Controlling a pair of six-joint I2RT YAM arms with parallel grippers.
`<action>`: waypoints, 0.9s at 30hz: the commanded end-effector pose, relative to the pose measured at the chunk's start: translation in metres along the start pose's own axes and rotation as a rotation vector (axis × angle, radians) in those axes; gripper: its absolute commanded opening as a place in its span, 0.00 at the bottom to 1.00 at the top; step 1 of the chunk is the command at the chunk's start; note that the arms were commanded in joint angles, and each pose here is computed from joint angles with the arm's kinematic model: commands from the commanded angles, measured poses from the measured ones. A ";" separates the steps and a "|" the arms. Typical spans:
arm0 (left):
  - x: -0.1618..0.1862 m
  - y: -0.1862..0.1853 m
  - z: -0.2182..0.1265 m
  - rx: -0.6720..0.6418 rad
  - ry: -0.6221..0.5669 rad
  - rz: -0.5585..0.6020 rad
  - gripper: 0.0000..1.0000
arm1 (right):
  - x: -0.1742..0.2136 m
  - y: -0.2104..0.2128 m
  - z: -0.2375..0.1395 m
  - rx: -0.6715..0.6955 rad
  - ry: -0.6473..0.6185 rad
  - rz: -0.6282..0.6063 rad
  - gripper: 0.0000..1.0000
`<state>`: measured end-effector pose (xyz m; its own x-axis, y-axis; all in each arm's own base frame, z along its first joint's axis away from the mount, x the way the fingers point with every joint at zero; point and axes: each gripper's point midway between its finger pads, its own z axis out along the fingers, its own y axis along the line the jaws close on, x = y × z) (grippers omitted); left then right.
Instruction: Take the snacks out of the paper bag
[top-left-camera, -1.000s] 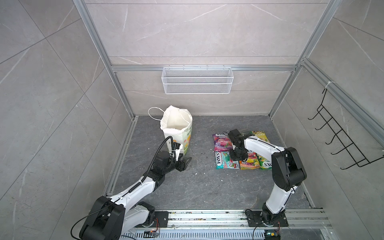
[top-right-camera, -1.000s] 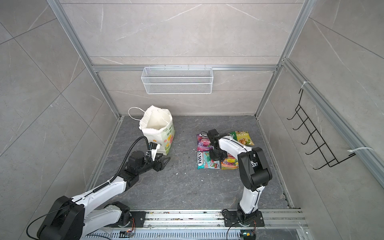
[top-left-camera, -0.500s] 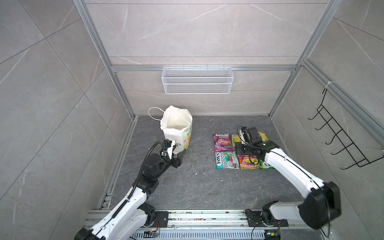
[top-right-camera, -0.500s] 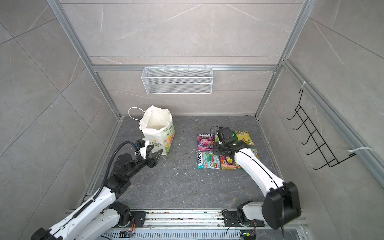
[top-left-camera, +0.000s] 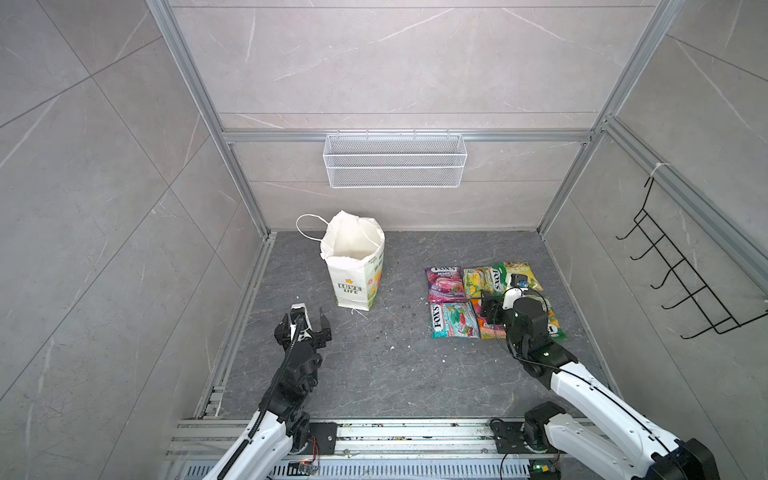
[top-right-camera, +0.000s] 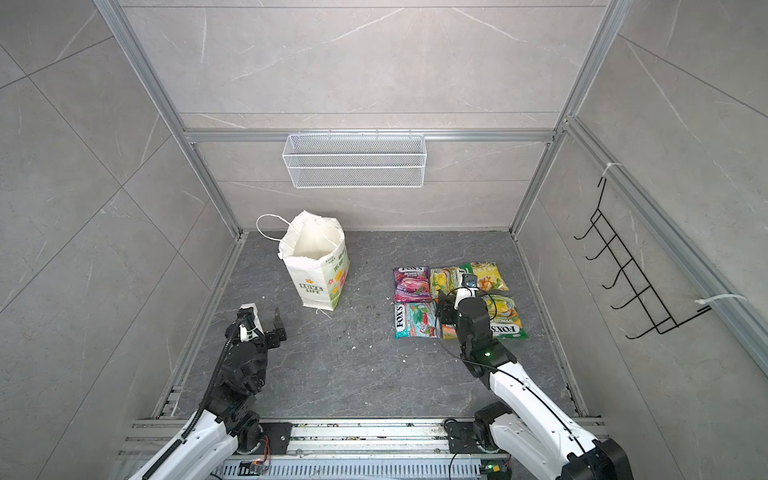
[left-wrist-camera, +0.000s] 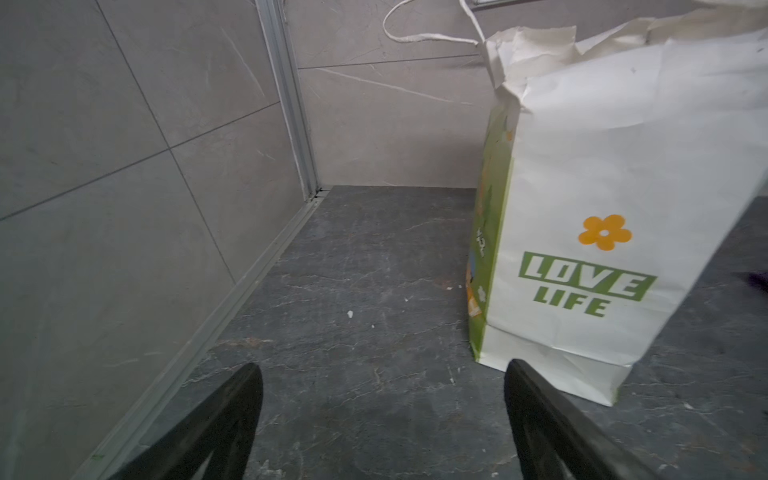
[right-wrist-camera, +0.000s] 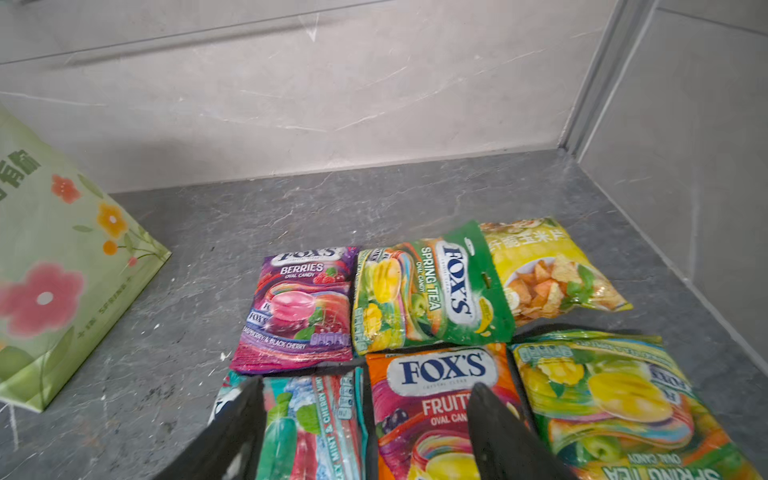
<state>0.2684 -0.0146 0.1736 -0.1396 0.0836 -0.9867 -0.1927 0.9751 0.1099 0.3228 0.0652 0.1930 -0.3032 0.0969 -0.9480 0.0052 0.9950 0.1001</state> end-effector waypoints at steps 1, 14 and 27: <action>-0.009 0.011 0.007 -0.089 -0.023 0.078 0.96 | -0.019 -0.021 -0.006 0.111 -0.132 0.033 0.84; 0.043 0.040 0.061 -0.164 0.169 0.045 0.97 | 0.015 -0.047 0.016 0.278 -0.197 -0.088 0.92; 0.040 0.001 0.092 0.078 0.100 0.016 0.98 | 0.027 -0.050 0.036 0.313 -0.090 -0.174 0.99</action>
<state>0.3328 0.0261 0.0904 -0.3880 0.1074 -0.9154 -0.1887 0.9629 0.1929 0.3468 0.0197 0.1618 -0.1931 -0.0530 -0.9797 0.2646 0.9587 -0.1040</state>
